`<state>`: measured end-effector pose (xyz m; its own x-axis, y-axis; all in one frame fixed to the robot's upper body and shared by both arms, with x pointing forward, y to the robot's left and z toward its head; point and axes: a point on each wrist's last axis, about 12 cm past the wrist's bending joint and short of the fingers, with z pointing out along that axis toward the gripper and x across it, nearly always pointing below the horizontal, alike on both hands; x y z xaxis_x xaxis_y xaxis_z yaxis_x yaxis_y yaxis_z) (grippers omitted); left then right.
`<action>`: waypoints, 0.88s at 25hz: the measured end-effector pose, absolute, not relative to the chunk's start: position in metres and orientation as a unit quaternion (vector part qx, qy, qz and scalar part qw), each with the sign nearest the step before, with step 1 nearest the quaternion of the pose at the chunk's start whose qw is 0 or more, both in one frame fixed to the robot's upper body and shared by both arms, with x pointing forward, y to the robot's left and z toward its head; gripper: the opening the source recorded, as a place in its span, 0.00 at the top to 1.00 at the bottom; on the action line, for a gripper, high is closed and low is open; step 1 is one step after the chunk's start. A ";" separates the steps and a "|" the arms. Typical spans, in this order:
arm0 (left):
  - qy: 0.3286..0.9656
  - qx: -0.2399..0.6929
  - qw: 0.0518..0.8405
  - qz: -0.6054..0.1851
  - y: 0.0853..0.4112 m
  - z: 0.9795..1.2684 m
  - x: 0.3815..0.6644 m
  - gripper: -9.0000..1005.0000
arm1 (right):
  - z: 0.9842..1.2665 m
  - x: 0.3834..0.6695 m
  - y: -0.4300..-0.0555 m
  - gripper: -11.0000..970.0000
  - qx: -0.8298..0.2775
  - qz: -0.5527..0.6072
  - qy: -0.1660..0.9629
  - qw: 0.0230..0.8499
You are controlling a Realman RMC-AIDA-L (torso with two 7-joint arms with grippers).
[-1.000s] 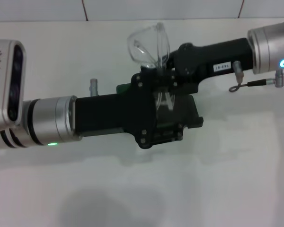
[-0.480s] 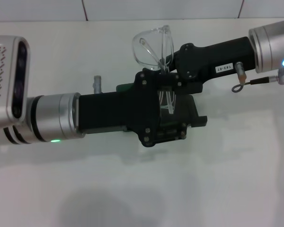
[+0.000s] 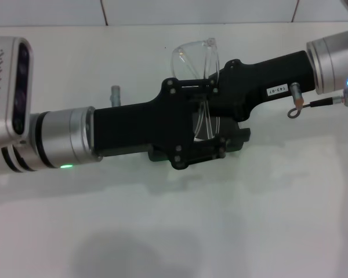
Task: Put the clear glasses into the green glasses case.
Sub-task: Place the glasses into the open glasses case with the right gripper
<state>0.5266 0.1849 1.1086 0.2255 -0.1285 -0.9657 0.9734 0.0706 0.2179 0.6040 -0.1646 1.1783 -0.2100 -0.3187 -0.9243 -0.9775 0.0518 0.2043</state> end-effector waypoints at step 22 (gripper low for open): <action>0.418 0.495 0.584 -0.490 0.191 1.108 0.517 0.47 | 1.174 0.598 -0.178 0.86 -0.530 0.429 0.609 0.404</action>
<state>0.5170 0.1910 1.1078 0.1714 -0.1589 -0.9723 0.9852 0.0304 0.1687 0.5978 -0.1785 1.1740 -0.1113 -0.2991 -0.9477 -0.9931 0.0690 0.0948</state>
